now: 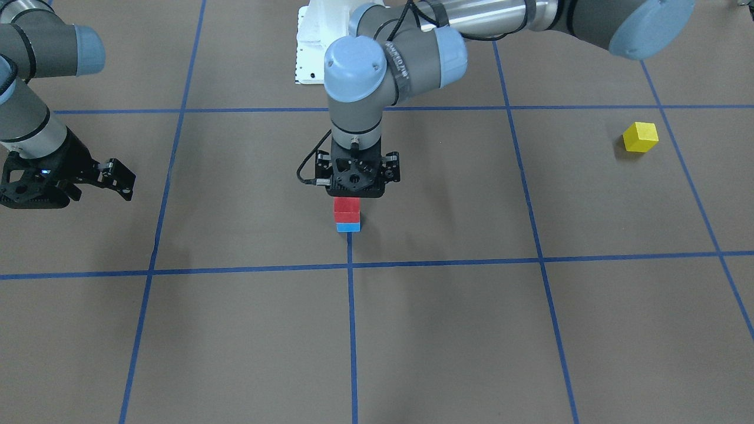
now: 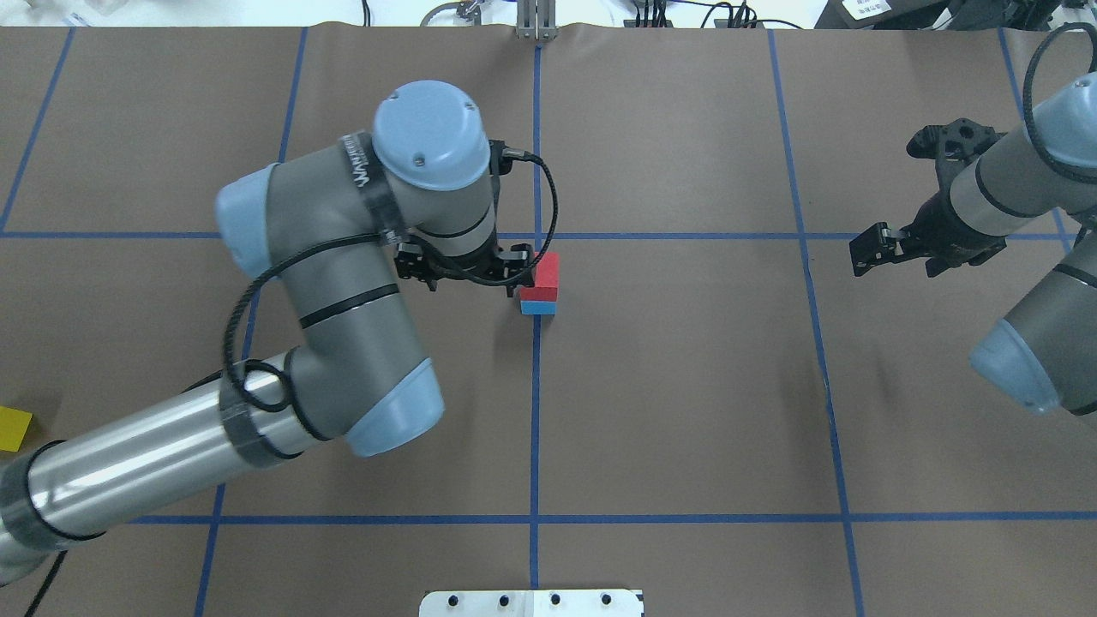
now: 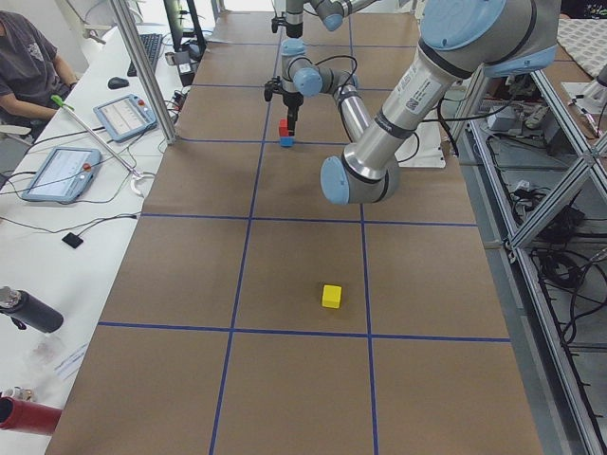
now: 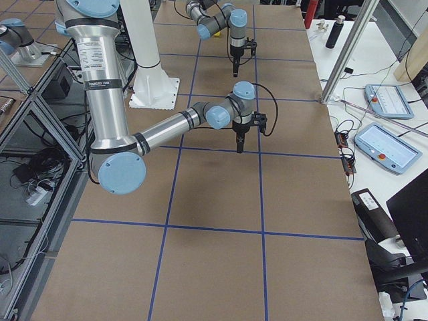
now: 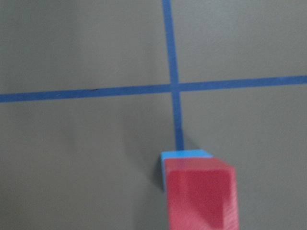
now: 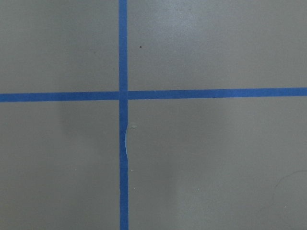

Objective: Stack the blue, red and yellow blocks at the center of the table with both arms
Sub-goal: 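Open the left gripper and raise it off the red cube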

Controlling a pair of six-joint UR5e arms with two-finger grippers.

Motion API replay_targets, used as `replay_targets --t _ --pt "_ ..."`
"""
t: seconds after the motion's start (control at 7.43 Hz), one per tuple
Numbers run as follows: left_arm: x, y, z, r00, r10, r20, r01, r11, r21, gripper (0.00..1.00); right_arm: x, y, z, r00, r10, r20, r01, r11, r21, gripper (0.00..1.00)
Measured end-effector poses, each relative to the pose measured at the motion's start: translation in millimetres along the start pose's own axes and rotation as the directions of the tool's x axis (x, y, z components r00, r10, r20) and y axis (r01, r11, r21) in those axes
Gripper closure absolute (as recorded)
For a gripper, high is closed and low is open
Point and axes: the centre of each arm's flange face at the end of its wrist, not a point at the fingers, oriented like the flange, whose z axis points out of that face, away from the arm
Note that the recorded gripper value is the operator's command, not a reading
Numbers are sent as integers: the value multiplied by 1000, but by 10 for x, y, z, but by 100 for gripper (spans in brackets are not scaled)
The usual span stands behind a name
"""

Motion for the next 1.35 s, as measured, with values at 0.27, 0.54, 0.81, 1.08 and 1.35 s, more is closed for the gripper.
replay_targets --t 0.27,0.54,0.81,1.08,1.35 --pt "-1302 473 -37 998 58 33 -58 998 9 1 6 0 -5 1000 2 0 -2 1000 0 1" --pt "-2766 888 195 995 93 43 -95 995 43 1 19 5 -1 1000 4 -1 -4 1000 -1 1" --pt "-4397 1198 532 987 158 -5 -158 987 35 1 31 14 -1 1000 4 -2 -4 1000 -1 1" --pt "-5770 1356 734 982 185 -33 -185 983 19 1 33 24 -4 1000 4 1 -4 1000 -4 1" --pt "-6211 1451 768 993 114 -27 -114 993 24 1 23 31 -12 1000 1 4 -1 1000 -4 1"
